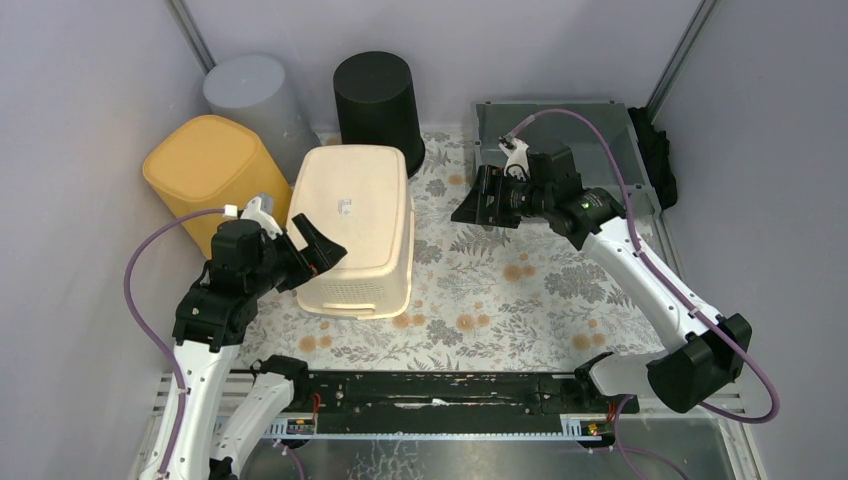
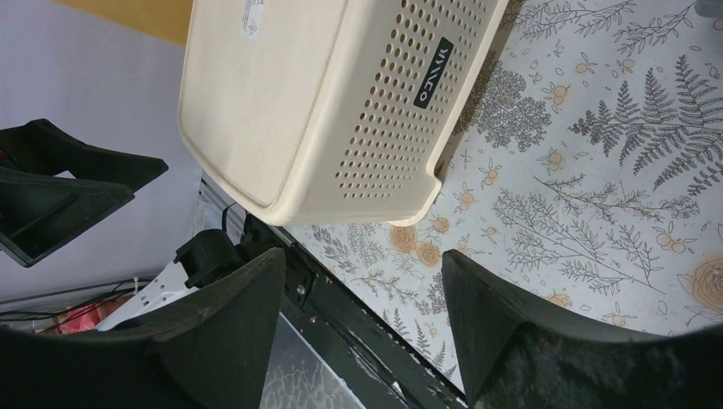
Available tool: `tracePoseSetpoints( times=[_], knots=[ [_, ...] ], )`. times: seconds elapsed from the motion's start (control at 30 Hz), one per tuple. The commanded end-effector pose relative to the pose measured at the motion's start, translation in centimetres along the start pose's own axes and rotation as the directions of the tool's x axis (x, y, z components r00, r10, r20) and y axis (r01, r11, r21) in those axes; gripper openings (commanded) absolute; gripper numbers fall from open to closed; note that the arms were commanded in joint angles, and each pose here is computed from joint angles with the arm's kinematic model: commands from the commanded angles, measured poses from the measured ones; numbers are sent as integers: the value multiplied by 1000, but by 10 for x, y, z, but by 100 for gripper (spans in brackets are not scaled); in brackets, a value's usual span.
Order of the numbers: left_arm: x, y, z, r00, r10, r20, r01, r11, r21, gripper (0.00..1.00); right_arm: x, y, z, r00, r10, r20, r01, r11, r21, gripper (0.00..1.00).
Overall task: Turn the large container upside down
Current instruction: Move the container to the center of the board.
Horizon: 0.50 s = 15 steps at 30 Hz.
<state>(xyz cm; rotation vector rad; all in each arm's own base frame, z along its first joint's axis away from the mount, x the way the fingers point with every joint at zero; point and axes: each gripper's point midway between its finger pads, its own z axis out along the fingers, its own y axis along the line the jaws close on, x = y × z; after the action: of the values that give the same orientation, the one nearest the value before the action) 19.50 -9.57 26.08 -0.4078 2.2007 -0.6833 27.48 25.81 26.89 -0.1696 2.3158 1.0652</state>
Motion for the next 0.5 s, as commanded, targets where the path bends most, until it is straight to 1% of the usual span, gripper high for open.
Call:
tracePoseSetpoints(
  times=[0.0, 0.47],
  knots=[
    [-10, -13, -6, 999, 8, 34, -9, 999, 50, 100, -7, 15, -7, 999, -25, 33, 27, 998, -59, 75],
    [-8, -11, -3, 1000, 2, 30, -4, 999, 49, 100, -4, 12, -5, 999, -22, 27, 23, 998, -57, 75]
  ],
)
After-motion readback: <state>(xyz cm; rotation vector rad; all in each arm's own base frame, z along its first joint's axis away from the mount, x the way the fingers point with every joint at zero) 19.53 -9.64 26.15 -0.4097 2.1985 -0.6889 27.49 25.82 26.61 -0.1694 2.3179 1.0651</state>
